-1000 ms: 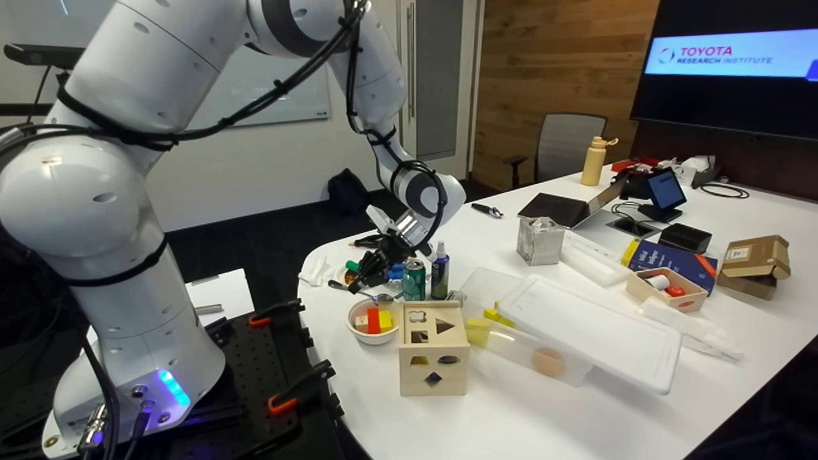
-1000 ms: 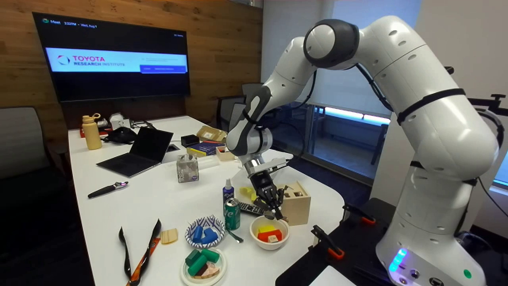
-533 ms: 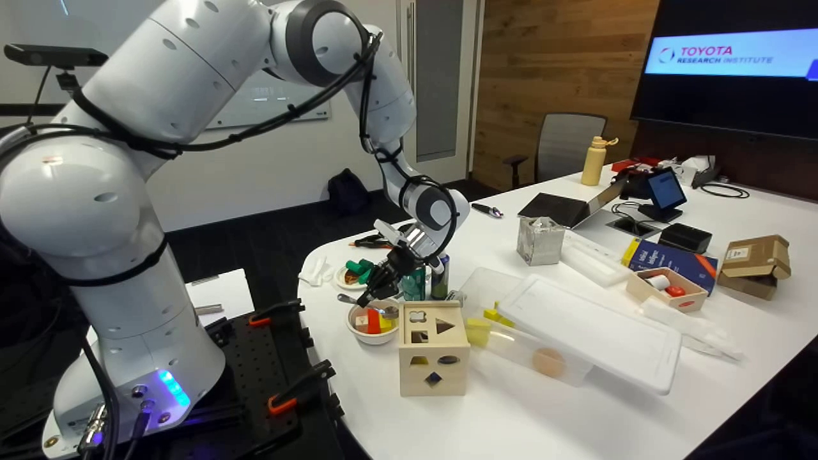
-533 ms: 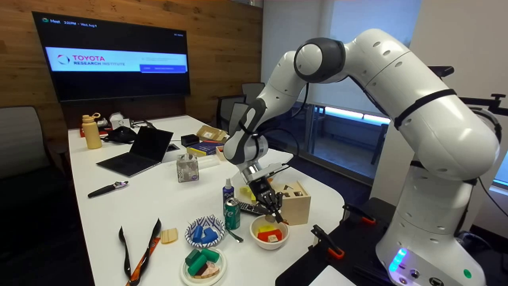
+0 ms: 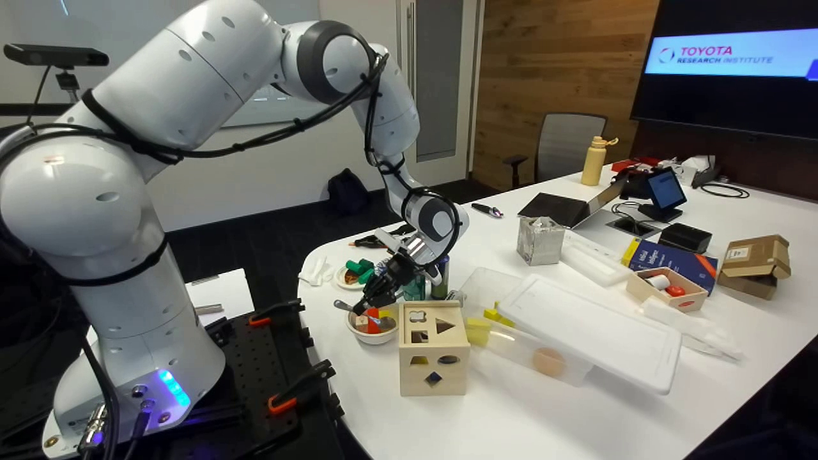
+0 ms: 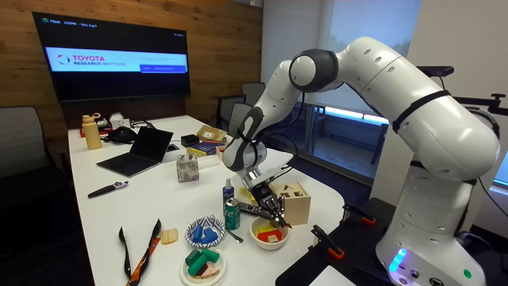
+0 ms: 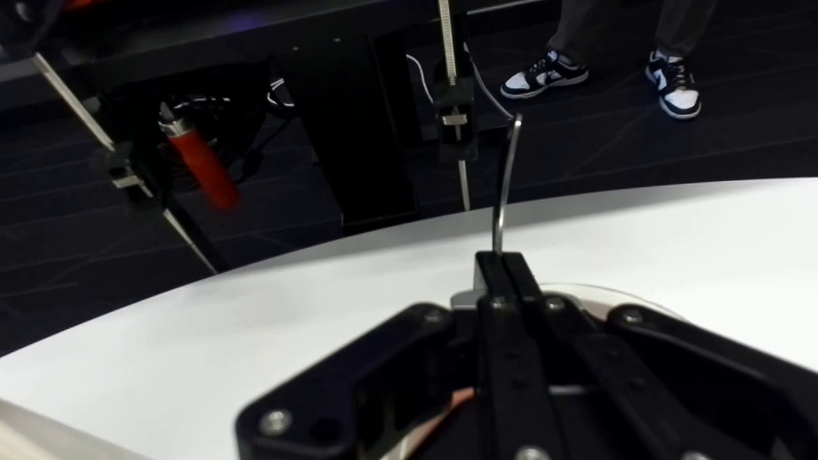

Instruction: Use the spoon to stir in the white bowl

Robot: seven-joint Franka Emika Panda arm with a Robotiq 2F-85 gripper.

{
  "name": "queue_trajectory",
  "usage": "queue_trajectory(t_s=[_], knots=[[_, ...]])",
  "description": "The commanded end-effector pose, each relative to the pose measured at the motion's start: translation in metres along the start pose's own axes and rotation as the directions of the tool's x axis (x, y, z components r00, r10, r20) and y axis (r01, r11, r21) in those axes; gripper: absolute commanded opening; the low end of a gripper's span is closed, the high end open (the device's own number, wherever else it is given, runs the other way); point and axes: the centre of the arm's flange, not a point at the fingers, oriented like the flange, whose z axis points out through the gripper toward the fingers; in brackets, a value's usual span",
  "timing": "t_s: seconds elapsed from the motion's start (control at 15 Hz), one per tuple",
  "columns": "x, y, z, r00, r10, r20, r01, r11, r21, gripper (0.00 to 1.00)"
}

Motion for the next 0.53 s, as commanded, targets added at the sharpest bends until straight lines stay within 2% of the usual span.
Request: queue_trajectory(t_s=[0.0,0.27,0.47], knots=[[0.0159,-0.0080,0.0038,0.999,-0.005,0.048,0.007,0.999,-0.038,0.01],[0.0235,-0.0124,0.0113,0.997,-0.063,0.055,0.063,0.998,0.000,0.01],[0.0166,-0.0140,0.0063,0.989,-0.145,0.021,0.144,0.988,0.053,0.01]])
